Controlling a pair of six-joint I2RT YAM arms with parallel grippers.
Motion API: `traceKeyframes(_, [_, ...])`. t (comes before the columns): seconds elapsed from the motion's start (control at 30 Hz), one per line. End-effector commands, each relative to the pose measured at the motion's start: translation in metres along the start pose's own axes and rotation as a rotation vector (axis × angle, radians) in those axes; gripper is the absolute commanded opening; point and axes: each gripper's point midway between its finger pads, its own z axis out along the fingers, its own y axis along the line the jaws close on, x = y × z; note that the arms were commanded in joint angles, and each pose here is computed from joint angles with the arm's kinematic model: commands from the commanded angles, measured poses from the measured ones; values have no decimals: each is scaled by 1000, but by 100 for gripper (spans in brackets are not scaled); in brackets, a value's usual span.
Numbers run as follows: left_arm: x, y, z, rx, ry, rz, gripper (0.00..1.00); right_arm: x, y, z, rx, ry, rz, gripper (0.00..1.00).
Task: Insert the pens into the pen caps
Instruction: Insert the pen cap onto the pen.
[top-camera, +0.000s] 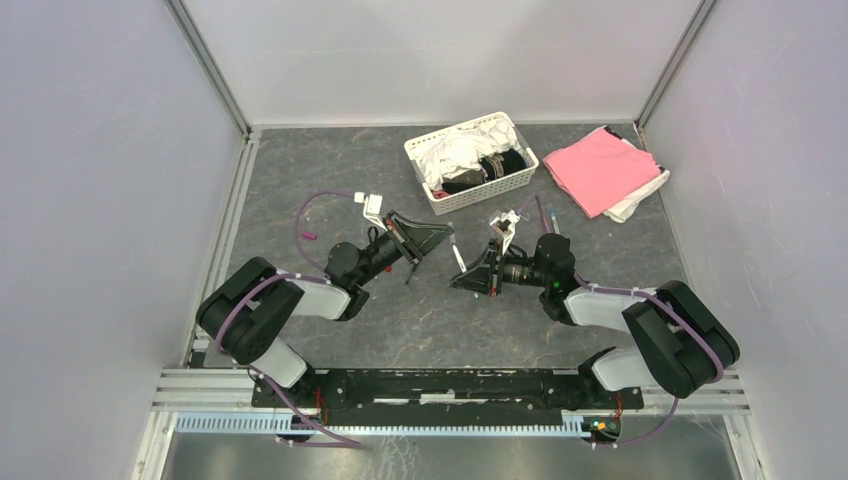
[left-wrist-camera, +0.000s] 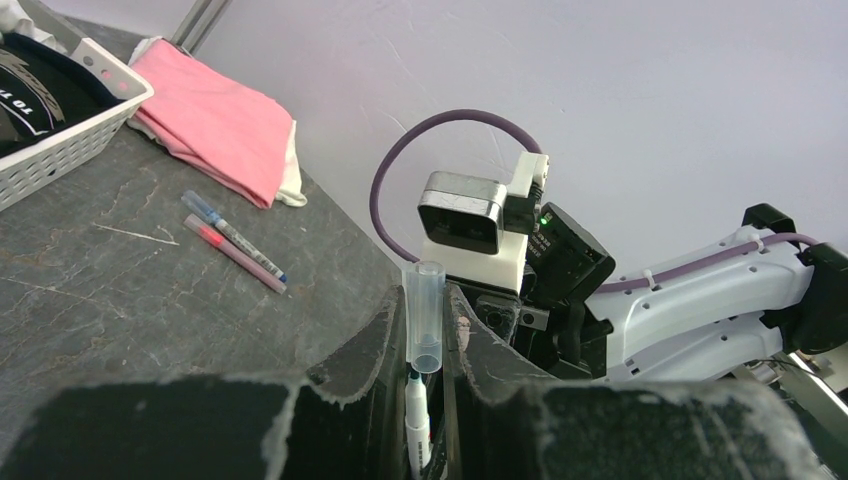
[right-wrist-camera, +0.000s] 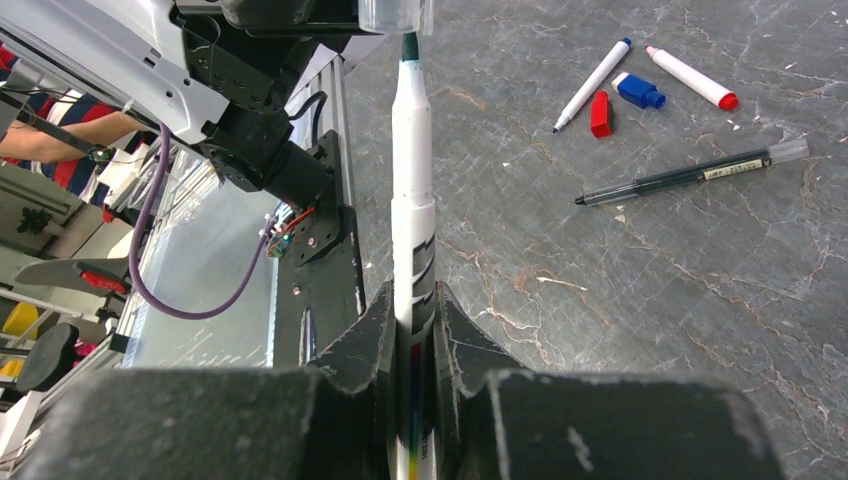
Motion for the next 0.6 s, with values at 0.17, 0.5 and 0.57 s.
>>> traceKeyframes(0.17, [-41, -50, 2, 192, -169, 130, 2, -23, 9, 2, -14, -54, -57, 0])
traceKeyframes(0.5, [-36, -52, 3, 194, -163, 117, 2, -29, 5, 0, 13, -80, -33, 0])
traceKeyframes(0.57, [-35, -53, 3, 193, -165, 116, 2, -31, 7, 0, 9, -90, -33, 0])
